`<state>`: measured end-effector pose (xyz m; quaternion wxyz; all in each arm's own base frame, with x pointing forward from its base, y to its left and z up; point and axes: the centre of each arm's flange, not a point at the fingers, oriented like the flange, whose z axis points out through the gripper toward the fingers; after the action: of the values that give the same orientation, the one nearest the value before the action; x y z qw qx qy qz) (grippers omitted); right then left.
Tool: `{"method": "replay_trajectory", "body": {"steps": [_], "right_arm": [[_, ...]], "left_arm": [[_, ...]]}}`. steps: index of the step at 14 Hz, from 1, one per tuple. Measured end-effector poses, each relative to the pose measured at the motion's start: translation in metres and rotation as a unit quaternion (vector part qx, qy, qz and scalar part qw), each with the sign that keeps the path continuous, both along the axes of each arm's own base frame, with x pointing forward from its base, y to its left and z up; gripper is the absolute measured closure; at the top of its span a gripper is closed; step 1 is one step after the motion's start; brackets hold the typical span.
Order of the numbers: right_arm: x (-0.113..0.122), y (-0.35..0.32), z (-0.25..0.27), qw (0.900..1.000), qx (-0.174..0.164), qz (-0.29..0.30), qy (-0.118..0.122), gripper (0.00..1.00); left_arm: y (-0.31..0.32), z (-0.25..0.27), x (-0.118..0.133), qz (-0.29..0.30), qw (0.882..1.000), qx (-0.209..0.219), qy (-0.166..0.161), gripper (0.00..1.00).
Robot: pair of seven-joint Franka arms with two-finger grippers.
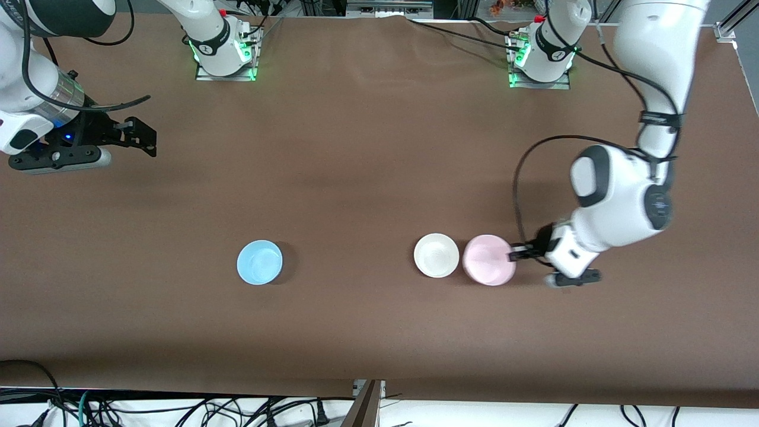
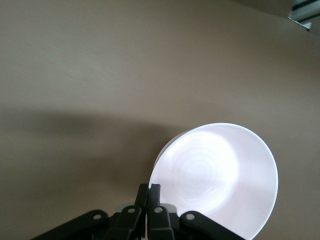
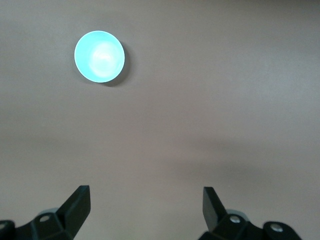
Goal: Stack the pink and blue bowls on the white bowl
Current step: 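Carry the pink bowl onto the white bowl with the left gripper, then release the pink bowl while the right gripper moves toward the blue bowl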
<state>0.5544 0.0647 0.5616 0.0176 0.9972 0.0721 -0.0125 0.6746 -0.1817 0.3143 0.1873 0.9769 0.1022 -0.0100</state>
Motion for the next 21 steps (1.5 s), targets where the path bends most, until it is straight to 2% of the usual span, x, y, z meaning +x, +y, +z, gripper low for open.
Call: {"method": "replay_trajectory", "body": {"steps": [3, 6, 9, 12, 21], "right_arm": [[0.001, -0.004, -0.001, 1.0, 0.0, -0.003, 0.001, 0.0], [0.003, -0.007, -0.005, 1.0, 0.0, -0.006, 0.004, 0.0], [0.004, -0.011, -0.006, 1.0, 0.0, -0.01, 0.006, 0.0], [0.004, -0.013, -0.006, 1.0, 0.0, -0.012, 0.006, 0.0], [0.004, -0.013, -0.006, 1.0, 0.0, -0.012, 0.006, 0.0]], "left_arm": [[-0.052, -0.015, -0.001, 0.004, 1.0, 0.009, 0.014, 0.97], [-0.074, -0.035, -0.005, -0.003, 1.0, 0.009, 0.029, 0.97], [-0.074, -0.044, -0.005, -0.006, 0.999, 0.014, 0.032, 0.97], [-0.073, -0.05, -0.005, -0.023, 0.999, 0.04, 0.027, 0.97], [-0.081, -0.072, -0.011, -0.034, 0.998, 0.043, 0.042, 0.97]]}}
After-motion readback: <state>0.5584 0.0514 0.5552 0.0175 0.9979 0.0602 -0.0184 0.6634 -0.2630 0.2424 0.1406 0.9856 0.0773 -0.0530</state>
